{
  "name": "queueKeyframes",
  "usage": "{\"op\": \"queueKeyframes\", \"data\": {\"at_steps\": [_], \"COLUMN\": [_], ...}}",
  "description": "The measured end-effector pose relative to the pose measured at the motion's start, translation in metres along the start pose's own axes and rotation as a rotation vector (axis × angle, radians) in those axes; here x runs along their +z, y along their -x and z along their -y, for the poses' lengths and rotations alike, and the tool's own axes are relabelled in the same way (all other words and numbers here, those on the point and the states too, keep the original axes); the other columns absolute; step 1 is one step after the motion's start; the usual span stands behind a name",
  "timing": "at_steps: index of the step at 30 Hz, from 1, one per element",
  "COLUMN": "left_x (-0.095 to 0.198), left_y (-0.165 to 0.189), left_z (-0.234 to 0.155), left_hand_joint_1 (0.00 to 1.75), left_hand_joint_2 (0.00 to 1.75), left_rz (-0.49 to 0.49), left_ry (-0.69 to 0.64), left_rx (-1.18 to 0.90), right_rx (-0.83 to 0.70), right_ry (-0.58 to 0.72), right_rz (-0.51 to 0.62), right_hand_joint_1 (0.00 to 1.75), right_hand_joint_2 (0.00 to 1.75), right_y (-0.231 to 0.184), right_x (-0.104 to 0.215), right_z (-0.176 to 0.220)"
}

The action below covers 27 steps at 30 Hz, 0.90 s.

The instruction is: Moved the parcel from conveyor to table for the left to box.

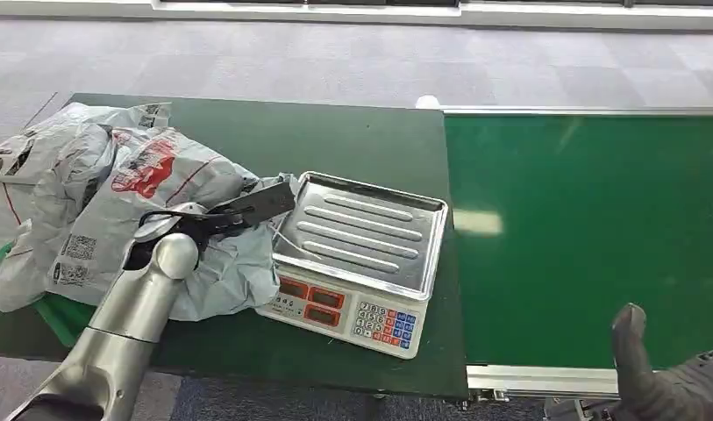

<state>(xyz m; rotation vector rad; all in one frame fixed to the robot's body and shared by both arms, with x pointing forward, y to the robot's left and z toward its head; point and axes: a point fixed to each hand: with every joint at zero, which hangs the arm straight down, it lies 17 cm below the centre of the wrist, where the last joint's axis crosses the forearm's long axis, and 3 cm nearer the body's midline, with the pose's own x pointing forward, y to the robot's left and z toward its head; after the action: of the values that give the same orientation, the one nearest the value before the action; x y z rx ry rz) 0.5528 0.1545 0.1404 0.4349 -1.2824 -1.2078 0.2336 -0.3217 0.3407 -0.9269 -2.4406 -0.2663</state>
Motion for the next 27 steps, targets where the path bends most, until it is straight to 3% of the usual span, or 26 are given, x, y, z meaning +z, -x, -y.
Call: {"op": "queueKeyframes", "data": {"at_steps": [4,8,14,15,17,18,20,27], "left_x": [0.007,0.056,0.094,0.104,0.152,0.18,0.202,0.148], "left_y": [-0.012,-0.047,-0.061,-0.064,-0.071,-0.065,-0.049,0.061], "left_z": [-0.039,-0.142,-0.176,-0.184,-0.22,-0.242,-0.261,-0.232], "left_hand_joint_1": [1.75,1.75,1.75,1.75,1.75,1.75,1.75,1.75], "left_hand_joint_2": [1.75,1.75,1.75,1.75,1.75,1.75,1.75,1.75], "left_rz": [0.068,0.276,0.335,0.364,0.42,0.398,0.335,0.003], "left_ry": [-0.178,-0.612,-0.733,-0.791,-1.048,-1.192,-1.292,-1.064], "left_rx": [0.111,0.199,0.208,0.179,0.099,0.101,0.145,0.192], "right_rx": [-0.001,0.0,-0.002,-0.003,-0.008,-0.01,-0.012,-0.045], "right_ry": [-0.001,0.0,0.005,0.007,0.011,0.011,0.011,-0.003], "right_rz": [-0.004,-0.006,0.0,0.0,-0.005,-0.008,-0.006,0.004], "right_hand_joint_1": [0.0,0.0,0.0,0.0,0.0,0.0,0.0,0.0], "right_hand_joint_2": [1.75,1.75,1.75,1.75,1.75,1.75,1.75,1.75], "right_y": [0.0,-0.004,-0.008,-0.009,-0.009,-0.008,-0.008,-0.008], "right_x": [0.001,0.002,0.0,0.0,0.0,0.0,0.0,-0.003], "right_z": [0.002,0.006,0.009,0.009,0.011,0.011,0.011,0.005]}}
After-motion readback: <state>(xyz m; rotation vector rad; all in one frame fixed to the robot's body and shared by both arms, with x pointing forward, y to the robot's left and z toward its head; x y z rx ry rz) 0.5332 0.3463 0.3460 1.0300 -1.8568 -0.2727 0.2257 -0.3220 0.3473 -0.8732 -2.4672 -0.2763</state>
